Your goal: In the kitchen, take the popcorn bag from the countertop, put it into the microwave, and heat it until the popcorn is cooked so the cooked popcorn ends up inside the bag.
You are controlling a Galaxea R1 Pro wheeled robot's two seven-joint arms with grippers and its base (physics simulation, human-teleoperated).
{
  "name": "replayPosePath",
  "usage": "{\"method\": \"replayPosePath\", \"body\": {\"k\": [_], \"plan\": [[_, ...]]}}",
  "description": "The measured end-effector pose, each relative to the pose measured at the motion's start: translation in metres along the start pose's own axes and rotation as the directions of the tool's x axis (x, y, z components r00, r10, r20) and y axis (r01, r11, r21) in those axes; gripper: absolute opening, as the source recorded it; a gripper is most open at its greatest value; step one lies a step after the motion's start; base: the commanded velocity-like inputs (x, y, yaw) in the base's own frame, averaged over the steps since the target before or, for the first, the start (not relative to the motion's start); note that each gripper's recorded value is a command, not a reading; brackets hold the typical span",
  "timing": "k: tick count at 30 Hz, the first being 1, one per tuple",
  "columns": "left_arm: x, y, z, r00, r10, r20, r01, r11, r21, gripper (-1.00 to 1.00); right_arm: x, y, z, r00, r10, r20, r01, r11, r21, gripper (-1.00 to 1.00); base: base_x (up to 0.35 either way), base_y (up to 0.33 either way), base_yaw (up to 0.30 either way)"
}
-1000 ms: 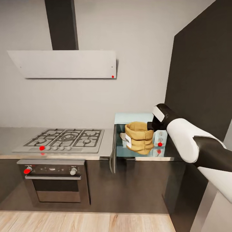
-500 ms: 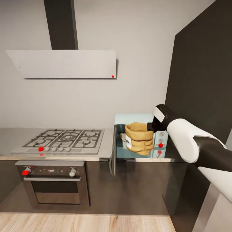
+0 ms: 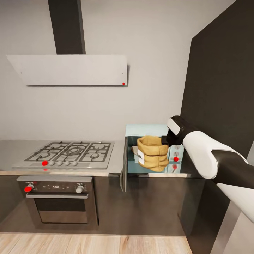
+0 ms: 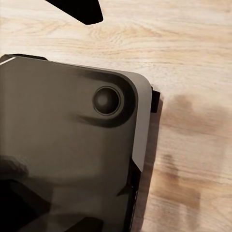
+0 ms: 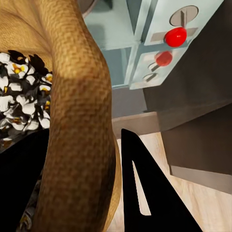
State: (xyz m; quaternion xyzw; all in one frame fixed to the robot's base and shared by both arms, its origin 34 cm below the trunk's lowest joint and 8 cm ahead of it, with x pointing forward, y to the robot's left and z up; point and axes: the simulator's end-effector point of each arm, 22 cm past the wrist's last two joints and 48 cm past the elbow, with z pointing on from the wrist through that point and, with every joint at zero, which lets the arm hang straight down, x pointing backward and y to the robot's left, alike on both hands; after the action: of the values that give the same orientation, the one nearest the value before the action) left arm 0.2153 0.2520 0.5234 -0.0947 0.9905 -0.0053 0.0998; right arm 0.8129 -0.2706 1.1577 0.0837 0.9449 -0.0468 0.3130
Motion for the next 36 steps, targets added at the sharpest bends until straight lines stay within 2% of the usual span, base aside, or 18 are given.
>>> {"method": "replayPosePath", "body": {"k": [16,25,36], "plan": [[0.000,0.000,0.000,1.000,0.000,0.000,0.000,1.000,0.000,1.00,0.000,0.000,0.001,1.000,0.004,-0.001,-0.004,1.000,-0.008,-1.00,0.000,0.000,0.000],[0.000,0.000,0.000,1.000,0.000,0.000,0.000,1.000,0.000,1.00,0.013,-0.002,0.012,1.000,0.002,-0.025,-0.002,1.000,-0.004,-1.00,0.005,0.000,0.000],[0.000,0.000,0.000,1.000,0.000,0.001,0.000,1.000,0.000,1.00,0.014,-0.002,0.013,1.000,0.001,-0.026,-0.001,1.000,-0.003,-1.00,0.193,0.000,0.000]]}}
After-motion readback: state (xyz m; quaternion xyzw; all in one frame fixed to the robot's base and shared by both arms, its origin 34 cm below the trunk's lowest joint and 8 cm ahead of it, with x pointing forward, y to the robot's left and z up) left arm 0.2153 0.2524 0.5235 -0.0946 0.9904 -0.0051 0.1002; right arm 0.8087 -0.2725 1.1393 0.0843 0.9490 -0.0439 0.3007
